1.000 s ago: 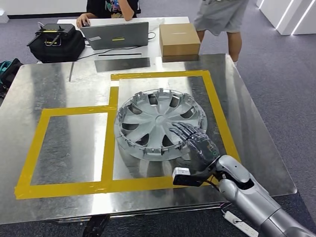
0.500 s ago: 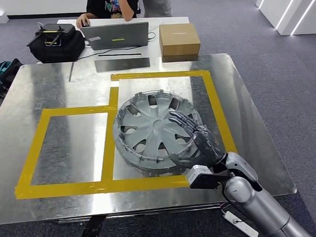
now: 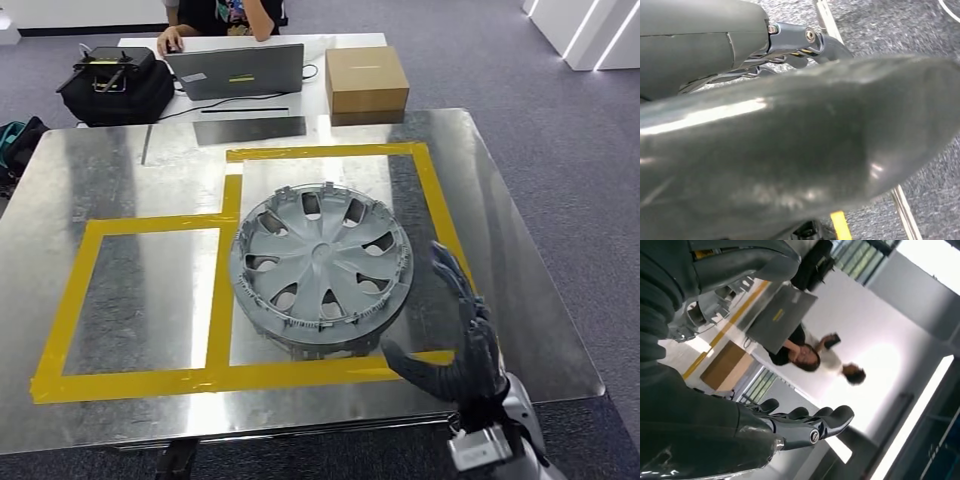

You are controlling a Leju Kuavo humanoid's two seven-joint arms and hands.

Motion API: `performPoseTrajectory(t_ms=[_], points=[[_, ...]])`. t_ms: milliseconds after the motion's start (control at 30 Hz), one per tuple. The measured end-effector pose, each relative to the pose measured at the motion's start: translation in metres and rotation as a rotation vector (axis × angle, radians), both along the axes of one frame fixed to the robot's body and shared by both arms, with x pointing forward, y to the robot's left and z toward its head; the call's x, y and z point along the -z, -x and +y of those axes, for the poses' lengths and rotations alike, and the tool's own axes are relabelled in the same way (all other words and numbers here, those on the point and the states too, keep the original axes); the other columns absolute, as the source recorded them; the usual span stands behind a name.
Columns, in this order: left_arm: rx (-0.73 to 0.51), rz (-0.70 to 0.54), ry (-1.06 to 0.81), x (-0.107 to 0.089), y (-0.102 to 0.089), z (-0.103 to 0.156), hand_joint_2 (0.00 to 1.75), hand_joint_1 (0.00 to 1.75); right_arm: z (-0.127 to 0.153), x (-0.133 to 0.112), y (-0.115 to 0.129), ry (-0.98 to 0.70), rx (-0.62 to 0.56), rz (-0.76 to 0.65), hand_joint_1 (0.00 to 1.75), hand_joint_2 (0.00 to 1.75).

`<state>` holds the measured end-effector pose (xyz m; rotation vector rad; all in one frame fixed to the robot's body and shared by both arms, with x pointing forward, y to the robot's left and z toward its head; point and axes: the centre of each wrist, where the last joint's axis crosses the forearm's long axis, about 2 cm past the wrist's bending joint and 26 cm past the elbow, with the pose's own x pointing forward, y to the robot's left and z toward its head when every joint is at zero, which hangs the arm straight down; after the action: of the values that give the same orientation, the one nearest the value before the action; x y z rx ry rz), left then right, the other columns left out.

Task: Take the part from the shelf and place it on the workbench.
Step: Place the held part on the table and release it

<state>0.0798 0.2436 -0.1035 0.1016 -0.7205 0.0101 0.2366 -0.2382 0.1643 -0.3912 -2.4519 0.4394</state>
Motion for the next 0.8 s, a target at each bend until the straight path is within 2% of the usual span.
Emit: performPoseTrajectory(t_ms=[133,333,800], points=[[-0.030,0.004,0.001,0.001,0.002,0.003,0.00,0.00,-0.016,-0.003,0.026,-0.069,0.070,-0.022,0.00,1.75],[-0.060,0.005,0.005,0.000,0.000,0.003,0.00,0.00,-0.043,-0.005,0.052,-0.179,0.171,-0.018,0.00,1.75],[-0.088,0.015,0.005,0.001,0.005,0.005,0.00,0.00,-0.066,-0.008,0.061,-0.257,0.272,-0.023,0.00,1.75]])
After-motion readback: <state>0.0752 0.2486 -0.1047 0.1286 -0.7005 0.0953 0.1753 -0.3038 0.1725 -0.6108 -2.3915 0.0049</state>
